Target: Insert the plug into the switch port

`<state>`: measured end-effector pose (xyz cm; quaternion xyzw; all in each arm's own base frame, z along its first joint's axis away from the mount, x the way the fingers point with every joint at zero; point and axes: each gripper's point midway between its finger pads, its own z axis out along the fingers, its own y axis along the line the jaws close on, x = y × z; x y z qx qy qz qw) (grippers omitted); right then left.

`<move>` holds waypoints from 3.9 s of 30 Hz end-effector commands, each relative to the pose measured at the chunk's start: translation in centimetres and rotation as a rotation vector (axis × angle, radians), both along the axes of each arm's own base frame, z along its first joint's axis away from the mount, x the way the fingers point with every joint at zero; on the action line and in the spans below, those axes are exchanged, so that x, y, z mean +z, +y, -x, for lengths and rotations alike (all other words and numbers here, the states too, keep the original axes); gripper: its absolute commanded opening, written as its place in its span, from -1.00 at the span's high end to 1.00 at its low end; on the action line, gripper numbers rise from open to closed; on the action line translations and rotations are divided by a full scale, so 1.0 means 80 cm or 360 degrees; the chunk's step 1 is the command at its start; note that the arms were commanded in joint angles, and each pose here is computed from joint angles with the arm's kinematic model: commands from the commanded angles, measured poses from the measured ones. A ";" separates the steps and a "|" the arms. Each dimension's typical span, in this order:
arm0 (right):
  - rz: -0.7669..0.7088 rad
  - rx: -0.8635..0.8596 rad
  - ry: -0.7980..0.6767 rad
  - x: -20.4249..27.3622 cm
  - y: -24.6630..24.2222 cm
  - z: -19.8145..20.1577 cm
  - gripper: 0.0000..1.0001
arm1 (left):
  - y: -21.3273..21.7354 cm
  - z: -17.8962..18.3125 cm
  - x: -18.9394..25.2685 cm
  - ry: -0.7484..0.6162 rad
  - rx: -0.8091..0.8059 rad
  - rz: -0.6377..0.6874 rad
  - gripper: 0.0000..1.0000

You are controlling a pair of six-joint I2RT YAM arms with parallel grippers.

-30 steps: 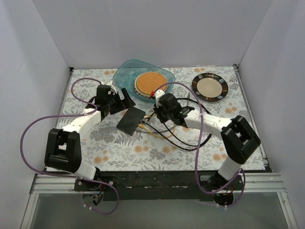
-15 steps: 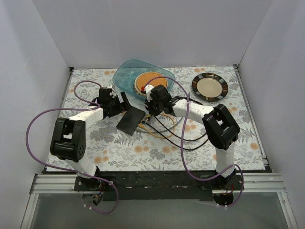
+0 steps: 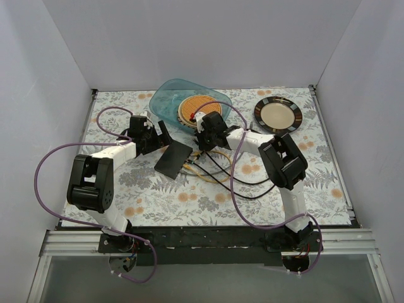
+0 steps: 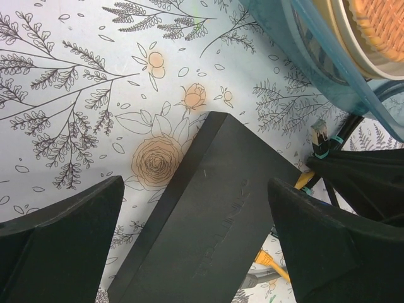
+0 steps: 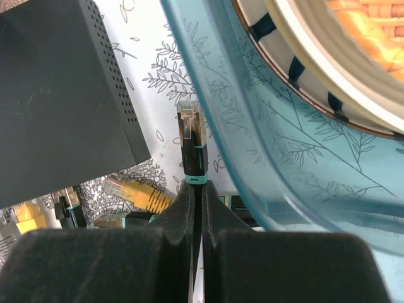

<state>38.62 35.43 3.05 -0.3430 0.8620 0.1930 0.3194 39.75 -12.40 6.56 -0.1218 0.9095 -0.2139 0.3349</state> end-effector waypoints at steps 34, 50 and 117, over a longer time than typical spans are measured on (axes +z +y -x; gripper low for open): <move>0.0342 0.0186 0.0152 -0.025 -0.062 0.110 0.97 | -0.027 -0.002 0.005 -0.0103 -0.0176 0.0169 -0.97; 0.0375 0.0242 0.0228 -0.039 -0.043 0.146 0.97 | -0.040 0.005 -0.013 -0.0025 -0.0246 0.0247 -0.92; 0.0397 -0.0066 0.0422 -0.033 -0.044 0.135 0.97 | -0.077 0.018 0.009 -0.0172 -0.0518 0.0397 -0.78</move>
